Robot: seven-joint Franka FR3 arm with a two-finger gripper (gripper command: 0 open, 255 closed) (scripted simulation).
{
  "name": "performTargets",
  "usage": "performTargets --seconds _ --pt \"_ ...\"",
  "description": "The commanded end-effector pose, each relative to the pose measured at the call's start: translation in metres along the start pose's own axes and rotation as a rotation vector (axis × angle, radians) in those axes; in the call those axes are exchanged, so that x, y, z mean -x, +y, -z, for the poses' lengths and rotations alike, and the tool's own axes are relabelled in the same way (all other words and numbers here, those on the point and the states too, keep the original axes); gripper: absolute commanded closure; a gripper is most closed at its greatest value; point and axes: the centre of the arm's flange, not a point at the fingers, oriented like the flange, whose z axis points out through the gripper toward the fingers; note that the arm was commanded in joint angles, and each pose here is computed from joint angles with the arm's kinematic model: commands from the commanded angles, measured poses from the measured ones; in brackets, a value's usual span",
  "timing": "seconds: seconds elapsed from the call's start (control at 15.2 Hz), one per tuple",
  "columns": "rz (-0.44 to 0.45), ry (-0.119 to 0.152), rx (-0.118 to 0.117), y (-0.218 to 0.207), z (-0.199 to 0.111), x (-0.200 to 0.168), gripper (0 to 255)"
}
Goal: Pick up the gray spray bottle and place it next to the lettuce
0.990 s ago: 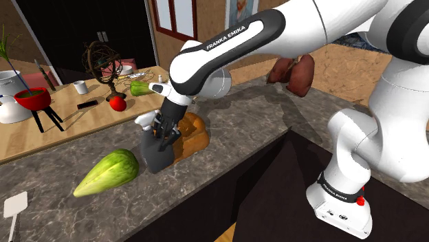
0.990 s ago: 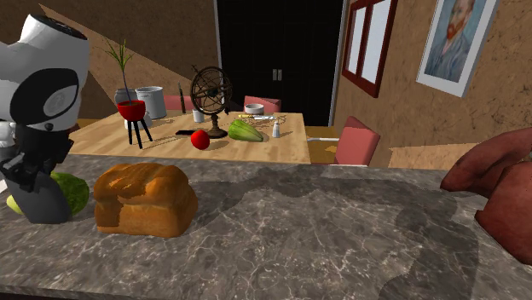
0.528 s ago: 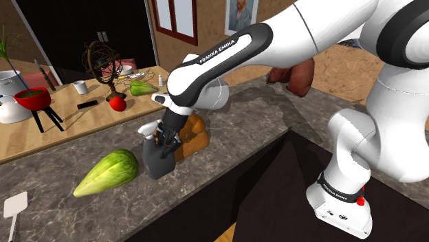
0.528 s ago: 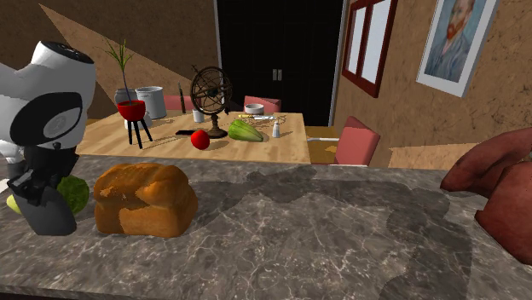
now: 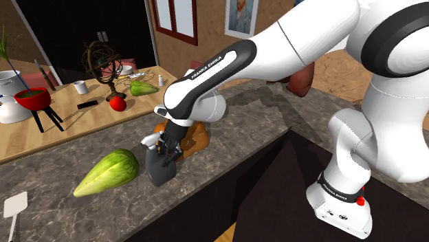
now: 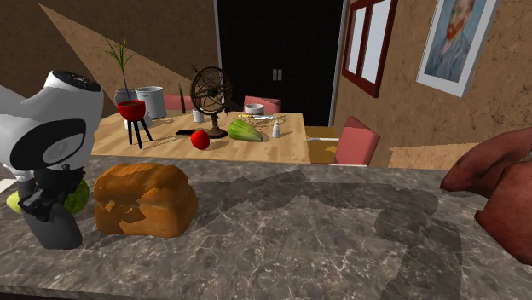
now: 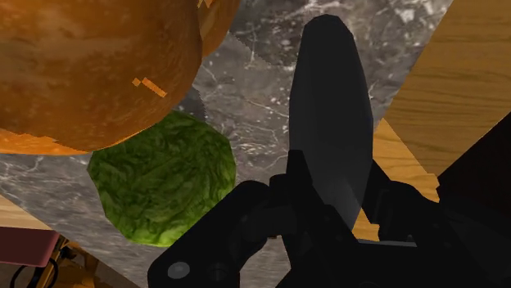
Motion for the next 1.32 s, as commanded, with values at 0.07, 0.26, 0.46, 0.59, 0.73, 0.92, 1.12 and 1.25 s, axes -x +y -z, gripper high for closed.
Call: performTargets --seconds 0.07,0.26,0.46,0.59,0.73,0.92,1.12,1.25 --pt "0.000 0.001 0.000 0.000 -0.005 0.005 255" --pt "0.000 0.001 0.000 0.000 -0.005 0.005 255" --pt "0.000 0.001 0.000 0.000 -0.005 0.005 255" --pt "0.000 0.001 0.000 0.000 -0.005 0.005 0" --pt "0.000 0.001 0.000 0.000 -0.005 0.005 0" --pt "0.000 0.001 0.000 0.000 0.008 0.005 0" --pt "0.000 0.001 0.000 0.000 0.045 0.005 0" --pt "0.000 0.001 0.000 0.000 0.045 0.005 0"
